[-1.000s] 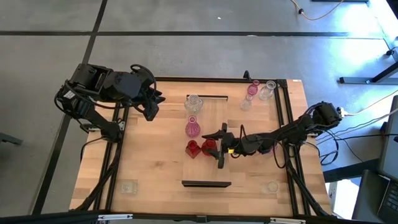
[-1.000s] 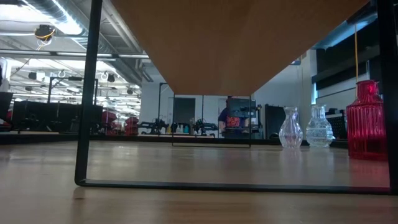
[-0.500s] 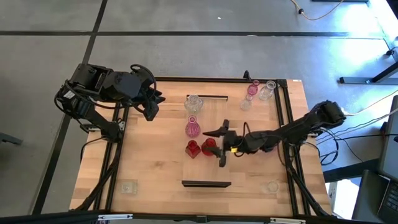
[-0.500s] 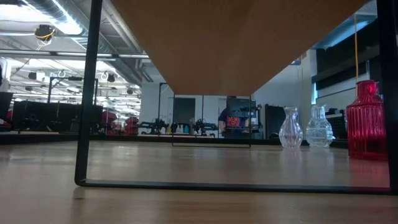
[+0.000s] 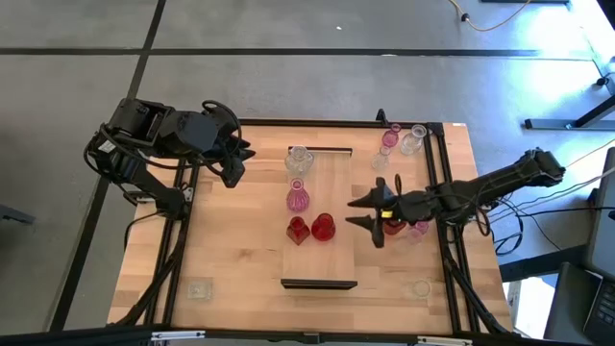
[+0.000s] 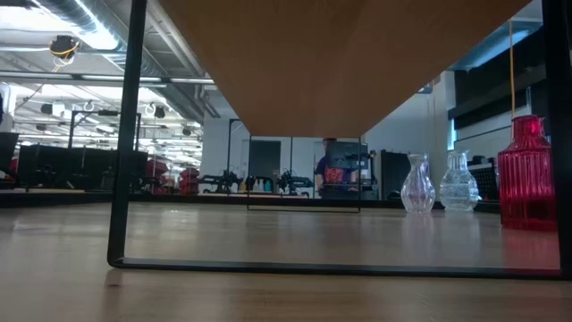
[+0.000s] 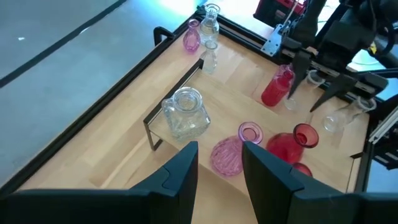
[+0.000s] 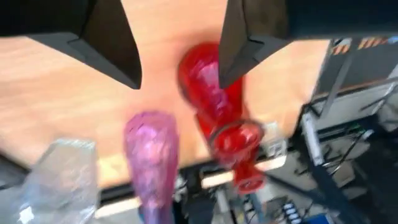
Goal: Sort vases onto shelf
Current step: Put red vase on the shelf aligned with the other red vase
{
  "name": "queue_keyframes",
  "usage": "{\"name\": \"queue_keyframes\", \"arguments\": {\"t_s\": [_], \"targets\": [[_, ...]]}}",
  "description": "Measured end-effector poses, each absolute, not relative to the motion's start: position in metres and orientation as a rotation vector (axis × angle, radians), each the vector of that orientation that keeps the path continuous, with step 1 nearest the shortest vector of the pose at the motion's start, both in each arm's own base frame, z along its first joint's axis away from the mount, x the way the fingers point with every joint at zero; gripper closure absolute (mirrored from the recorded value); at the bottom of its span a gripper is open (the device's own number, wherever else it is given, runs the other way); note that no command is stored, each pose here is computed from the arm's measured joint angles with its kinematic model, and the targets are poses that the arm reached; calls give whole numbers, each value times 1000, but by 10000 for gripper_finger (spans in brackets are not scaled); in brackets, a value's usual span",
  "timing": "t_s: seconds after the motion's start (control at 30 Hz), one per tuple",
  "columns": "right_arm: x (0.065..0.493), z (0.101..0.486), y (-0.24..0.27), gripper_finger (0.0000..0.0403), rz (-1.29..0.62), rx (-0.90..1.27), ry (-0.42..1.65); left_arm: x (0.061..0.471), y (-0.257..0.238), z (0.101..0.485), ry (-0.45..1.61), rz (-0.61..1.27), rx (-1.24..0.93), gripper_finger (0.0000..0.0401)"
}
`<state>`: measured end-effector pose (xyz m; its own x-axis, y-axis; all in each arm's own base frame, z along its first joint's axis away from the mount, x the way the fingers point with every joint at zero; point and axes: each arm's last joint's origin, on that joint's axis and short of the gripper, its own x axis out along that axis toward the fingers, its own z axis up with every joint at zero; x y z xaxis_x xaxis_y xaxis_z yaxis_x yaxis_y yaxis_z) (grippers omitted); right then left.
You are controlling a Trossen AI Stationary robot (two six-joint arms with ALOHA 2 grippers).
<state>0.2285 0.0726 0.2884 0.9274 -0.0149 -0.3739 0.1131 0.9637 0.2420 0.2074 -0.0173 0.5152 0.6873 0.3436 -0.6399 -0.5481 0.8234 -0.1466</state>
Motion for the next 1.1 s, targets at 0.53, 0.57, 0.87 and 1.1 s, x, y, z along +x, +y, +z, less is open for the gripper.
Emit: {"name": "queue_keyframes", "arguments": {"t_s": [0.53,0.57,0.87,1.1], "targets": [[256,247,79,314,-186,226,521,207,-17,515,637,513,-347,283],[256,247,79,317,-210,231,513,207,-17,515,636,514,-349,283],[258,245,78,337,-253,220,502,207,-17,515,637,513,-348,283],[265,242,82,340,-217,243,474,207,-17,515,637,515,-336,283]]}}
